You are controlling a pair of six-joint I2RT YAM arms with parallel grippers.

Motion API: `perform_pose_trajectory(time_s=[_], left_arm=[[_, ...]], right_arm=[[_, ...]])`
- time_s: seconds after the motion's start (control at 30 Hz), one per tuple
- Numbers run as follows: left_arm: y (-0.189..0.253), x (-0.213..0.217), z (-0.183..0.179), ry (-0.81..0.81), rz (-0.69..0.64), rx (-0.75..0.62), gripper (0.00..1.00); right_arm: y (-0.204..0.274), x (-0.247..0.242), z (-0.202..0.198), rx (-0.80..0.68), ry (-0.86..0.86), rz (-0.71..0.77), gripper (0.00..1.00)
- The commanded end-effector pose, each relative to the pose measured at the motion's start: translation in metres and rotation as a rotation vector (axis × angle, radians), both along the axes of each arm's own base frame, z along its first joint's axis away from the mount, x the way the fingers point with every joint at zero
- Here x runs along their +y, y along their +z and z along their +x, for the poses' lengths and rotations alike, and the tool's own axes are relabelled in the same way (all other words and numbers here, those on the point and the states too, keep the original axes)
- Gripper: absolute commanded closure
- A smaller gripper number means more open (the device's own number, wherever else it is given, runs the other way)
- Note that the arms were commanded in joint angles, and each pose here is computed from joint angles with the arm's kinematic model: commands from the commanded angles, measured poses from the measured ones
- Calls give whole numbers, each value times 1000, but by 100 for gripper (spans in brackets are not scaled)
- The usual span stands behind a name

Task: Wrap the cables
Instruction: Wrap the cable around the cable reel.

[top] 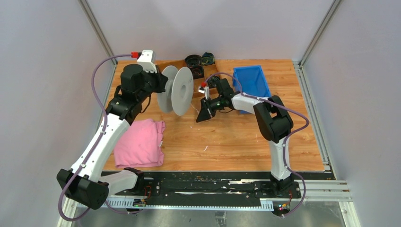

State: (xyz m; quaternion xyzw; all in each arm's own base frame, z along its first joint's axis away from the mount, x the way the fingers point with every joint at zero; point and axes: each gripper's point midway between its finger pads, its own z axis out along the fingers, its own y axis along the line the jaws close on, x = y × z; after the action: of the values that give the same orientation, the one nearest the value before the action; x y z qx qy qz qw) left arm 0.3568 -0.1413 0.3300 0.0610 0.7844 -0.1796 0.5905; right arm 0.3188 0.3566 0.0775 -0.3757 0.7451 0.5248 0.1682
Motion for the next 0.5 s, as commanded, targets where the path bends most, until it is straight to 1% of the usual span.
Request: perform_pose_trajectory(time_s=[0.0,0.27,0.47], left_arm=[[42,22,12,131,-71,-85,100],[42,40,21,223,-98,-70,100],[37,60,27,329,-77,-71,100]], right_arm=[[-4,4,-18,-21,17,-14,86],[-13,4,-42,-15,44,-45,87],[-13,11,-63,-31,62,-67,94]])
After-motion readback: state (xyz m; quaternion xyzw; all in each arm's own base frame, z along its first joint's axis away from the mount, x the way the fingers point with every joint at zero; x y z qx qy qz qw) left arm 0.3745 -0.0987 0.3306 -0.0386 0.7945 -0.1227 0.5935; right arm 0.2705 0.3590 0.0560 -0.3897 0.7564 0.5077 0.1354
